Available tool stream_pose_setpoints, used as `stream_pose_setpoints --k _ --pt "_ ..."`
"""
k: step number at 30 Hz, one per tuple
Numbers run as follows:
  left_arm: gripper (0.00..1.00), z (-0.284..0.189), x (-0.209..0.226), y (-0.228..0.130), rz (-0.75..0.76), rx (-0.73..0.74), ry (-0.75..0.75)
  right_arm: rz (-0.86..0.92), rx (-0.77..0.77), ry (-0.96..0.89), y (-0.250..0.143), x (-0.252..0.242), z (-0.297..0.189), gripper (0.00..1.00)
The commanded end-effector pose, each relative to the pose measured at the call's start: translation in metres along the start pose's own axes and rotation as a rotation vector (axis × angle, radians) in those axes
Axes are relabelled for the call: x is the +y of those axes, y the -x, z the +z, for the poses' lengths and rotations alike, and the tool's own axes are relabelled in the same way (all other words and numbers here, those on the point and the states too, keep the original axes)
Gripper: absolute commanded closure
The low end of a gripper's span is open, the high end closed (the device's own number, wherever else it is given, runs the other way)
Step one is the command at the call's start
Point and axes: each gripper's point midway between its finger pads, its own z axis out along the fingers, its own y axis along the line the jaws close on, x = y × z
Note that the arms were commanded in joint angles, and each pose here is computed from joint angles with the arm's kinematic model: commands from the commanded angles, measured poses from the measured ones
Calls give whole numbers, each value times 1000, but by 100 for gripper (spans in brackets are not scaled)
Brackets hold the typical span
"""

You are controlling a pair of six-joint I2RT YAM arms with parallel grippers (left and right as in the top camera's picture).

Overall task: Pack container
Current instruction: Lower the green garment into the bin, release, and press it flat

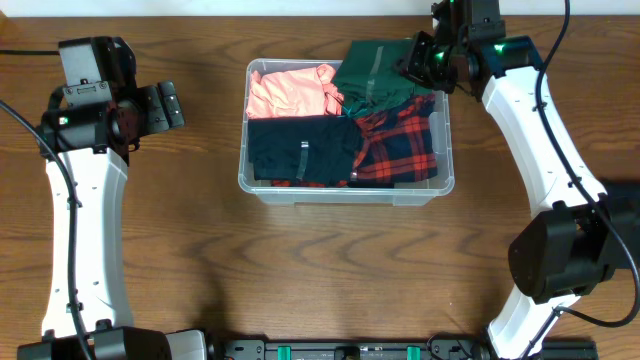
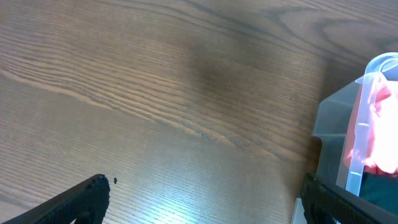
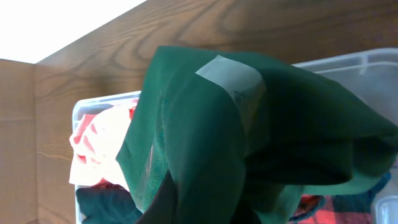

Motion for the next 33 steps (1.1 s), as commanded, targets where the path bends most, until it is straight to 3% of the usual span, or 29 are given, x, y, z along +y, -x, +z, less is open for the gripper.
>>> stream_pose_setpoints --k 1,2,3,5,9,17,21,26,33 --pt "2 4 2 -2 -11 13 7 -50 -8 5 -2 6 -9 71" --pt "2 4 2 -2 -11 13 7 -70 -4 -7 -3 4 -9 48" --pt "2 4 2 -2 -11 13 7 -72 -2 -27 -4 -1 -9 39" --pt "2 4 2 -2 -11 13 7 -70 2 -75 -6 -10 -11 34" --pt "2 4 2 -2 -11 13 7 -109 -26 -133 -3 -17 -24 31" --pt "2 4 2 -2 -11 13 7 -247 -253 -228 26 -6 -96 32" --pt "2 4 2 -2 -11 13 7 -316 -308 -200 35 8 -106 45" --pt "2 4 2 -2 -11 13 7 -372 -260 -192 31 11 -71 99" --pt "2 4 2 -2 -11 13 7 -449 -135 -194 10 9 1 99"
